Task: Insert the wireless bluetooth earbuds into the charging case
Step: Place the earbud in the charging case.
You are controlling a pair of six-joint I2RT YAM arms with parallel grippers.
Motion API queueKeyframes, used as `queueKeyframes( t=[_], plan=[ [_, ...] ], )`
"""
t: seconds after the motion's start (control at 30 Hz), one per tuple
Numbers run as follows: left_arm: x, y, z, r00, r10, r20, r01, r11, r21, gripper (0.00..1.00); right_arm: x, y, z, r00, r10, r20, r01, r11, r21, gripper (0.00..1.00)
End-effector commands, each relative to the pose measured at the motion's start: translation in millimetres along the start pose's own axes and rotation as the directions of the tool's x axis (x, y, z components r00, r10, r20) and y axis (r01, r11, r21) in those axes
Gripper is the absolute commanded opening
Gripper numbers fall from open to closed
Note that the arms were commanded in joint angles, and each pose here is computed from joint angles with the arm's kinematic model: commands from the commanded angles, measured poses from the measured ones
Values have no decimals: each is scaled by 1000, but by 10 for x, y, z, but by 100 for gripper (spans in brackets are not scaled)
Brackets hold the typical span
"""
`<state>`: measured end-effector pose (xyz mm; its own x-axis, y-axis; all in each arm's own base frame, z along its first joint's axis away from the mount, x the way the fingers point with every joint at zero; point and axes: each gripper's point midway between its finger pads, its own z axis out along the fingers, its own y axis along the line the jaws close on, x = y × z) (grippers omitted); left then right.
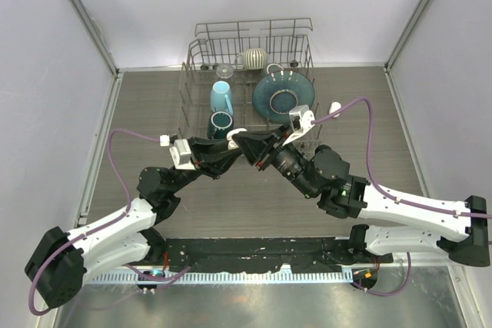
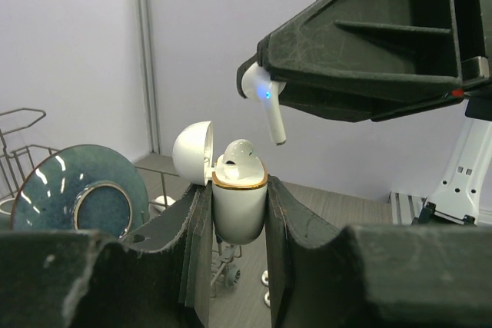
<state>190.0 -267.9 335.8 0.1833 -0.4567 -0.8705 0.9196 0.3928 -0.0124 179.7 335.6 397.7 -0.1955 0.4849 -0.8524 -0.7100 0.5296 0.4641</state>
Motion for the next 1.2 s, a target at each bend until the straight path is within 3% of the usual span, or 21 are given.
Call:
queueKeyframes(
  t=[0.0,1.17],
  plan=[
    [-277,-57,73,995,38,88,-41,999,27,0,-210,-10,33,998,-17,62,14,999,46,1],
    [-455,-67,91,987,34,159,-38,999,21,0,164,-56,49,999,-48,-16,48,998,29,1]
  ],
)
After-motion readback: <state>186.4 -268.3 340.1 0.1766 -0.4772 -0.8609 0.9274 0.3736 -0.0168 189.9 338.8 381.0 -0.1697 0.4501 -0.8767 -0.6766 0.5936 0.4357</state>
